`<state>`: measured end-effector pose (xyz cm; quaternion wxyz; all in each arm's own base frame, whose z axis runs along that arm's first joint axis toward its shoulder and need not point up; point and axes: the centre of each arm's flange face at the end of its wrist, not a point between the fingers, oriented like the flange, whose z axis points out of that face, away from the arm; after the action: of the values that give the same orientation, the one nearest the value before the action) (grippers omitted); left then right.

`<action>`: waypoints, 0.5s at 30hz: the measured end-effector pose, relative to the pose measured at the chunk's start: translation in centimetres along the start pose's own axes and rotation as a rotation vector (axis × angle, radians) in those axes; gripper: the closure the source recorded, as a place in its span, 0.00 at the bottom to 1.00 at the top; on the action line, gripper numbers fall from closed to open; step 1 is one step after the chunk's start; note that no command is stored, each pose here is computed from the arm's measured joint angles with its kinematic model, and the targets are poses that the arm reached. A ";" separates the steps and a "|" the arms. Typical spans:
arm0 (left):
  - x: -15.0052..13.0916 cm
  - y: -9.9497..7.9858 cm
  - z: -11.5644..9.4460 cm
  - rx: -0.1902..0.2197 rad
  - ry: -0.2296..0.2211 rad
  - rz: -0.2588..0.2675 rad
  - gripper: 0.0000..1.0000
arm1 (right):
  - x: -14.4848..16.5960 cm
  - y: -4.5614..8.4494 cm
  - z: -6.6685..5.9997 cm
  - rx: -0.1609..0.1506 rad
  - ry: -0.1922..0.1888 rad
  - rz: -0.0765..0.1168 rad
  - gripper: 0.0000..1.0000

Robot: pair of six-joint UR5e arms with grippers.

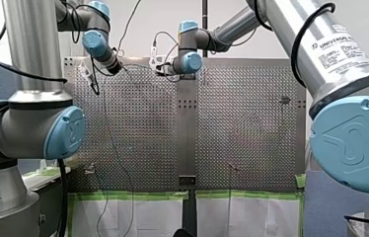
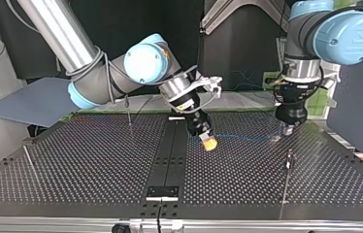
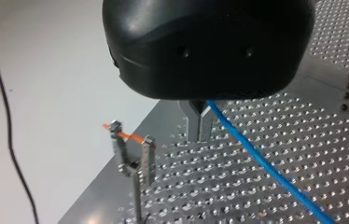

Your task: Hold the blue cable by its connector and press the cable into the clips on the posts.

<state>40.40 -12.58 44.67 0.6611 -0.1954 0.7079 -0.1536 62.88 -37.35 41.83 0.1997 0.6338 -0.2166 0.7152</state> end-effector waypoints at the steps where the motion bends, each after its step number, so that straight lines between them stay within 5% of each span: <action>1: -0.1 0.1 0.0 -0.003 -0.003 -0.001 0.99 | 0.0 0.0 0.0 0.000 0.001 0.000 1.00; 15: -2.4 1.1 1.4 -0.011 -0.070 -0.037 0.99 | 1.6 -0.8 0.5 0.019 0.032 0.021 1.00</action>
<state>41.82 -10.37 46.18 0.6816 -0.2171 0.6814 -0.1550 63.54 -36.92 43.47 0.1893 0.6220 -0.2132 0.7293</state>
